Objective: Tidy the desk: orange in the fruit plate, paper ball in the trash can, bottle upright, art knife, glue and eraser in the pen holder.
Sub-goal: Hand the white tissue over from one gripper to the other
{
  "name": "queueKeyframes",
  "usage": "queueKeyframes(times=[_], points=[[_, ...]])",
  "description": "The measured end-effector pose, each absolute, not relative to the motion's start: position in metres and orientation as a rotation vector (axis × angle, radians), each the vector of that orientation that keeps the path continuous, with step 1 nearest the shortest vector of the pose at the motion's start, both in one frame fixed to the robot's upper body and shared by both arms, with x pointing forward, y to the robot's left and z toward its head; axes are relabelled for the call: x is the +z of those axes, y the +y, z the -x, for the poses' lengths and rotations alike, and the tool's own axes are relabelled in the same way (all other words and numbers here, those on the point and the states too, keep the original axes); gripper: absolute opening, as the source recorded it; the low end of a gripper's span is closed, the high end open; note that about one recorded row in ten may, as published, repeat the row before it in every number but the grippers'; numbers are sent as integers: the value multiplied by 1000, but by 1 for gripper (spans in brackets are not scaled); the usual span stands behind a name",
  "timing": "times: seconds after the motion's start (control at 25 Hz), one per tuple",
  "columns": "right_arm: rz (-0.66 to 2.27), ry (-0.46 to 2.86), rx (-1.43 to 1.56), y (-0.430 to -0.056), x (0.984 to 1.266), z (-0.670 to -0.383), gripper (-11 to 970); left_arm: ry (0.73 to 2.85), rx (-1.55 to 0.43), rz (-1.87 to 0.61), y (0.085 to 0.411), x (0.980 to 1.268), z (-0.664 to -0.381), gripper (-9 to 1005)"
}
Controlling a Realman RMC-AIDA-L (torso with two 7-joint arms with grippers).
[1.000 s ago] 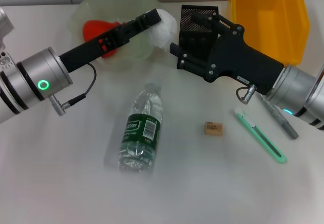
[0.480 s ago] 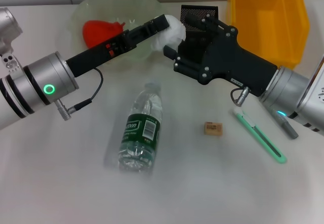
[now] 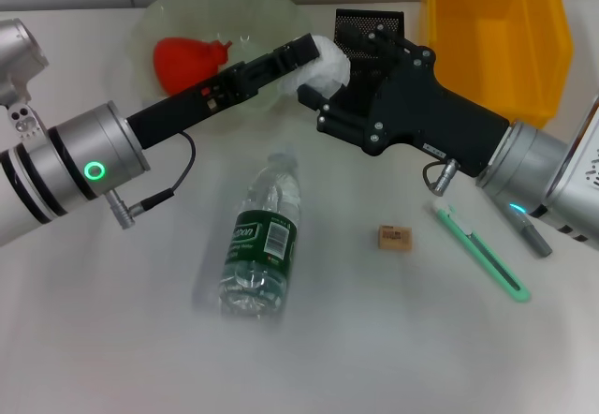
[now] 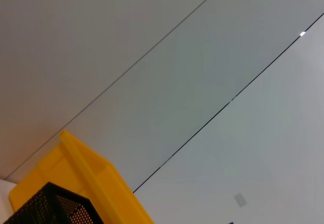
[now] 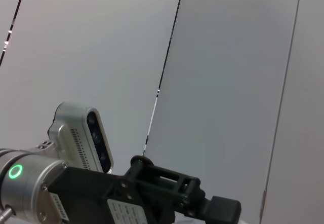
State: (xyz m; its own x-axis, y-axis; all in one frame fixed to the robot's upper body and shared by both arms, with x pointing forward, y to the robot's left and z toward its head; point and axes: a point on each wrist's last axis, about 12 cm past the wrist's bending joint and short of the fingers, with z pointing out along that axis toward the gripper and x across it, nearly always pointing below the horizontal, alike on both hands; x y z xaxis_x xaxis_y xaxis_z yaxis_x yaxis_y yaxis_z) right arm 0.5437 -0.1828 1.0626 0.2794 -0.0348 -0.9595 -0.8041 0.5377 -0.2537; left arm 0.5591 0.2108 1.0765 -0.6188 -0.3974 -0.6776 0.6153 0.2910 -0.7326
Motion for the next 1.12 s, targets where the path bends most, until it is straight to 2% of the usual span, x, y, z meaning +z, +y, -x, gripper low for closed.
queueKeyframes(times=[0.12, 0.36, 1.12], points=[[881, 1187, 618, -182, 1063, -544, 751, 1696, -1476, -196, 210, 1076, -559, 454], [882, 1192, 621, -182, 1063, -544, 646, 1687, -1479, -196, 210, 1077, -559, 454], [872, 1189, 623, -182, 1064, -545, 531, 1685, -1474, -192, 212, 1076, -558, 467]])
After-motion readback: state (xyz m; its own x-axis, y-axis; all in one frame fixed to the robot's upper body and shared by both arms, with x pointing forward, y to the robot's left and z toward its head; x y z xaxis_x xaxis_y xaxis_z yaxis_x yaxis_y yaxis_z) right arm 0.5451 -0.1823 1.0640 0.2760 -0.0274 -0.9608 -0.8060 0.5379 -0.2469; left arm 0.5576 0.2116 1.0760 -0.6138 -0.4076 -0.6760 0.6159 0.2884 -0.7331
